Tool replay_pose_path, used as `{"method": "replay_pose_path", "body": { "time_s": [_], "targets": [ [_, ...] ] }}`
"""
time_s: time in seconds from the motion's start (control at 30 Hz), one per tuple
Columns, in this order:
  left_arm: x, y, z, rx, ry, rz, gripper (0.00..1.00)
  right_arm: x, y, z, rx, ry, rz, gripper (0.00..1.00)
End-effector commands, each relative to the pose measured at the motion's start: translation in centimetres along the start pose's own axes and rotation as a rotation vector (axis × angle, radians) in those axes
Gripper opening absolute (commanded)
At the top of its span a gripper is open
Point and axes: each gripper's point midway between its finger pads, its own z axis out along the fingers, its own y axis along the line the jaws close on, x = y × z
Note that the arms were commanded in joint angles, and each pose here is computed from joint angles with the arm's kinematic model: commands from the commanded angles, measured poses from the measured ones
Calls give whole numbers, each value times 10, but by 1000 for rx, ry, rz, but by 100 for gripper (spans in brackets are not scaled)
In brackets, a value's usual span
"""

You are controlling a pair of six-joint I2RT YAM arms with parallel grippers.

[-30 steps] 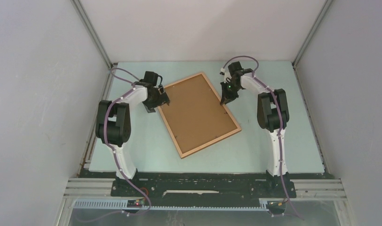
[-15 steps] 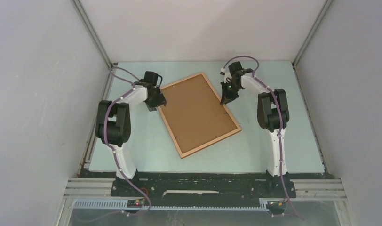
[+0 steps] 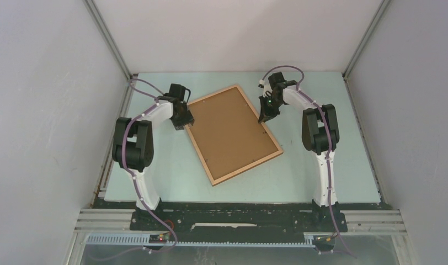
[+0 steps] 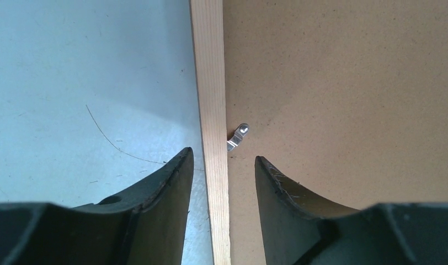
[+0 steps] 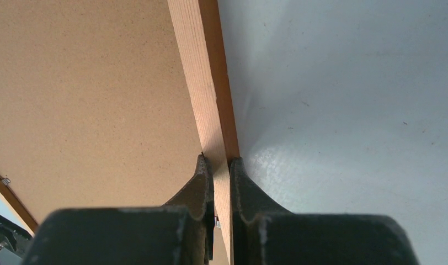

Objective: Put the photo into the frame
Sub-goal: Adjust the photo frame at the center of the board.

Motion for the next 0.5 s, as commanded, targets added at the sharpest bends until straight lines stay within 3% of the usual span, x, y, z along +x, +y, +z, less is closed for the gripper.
{"method": "replay_pose_path", "body": {
  "time_s": [0.0, 0.47],
  "targets": [
    [-1, 9, 6, -43, -14, 14, 52, 13, 1, 8, -9, 59, 87, 2],
    [3, 14, 15, -80, -1, 35, 53, 14, 3, 10, -12, 66, 82, 2]
  ]
}}
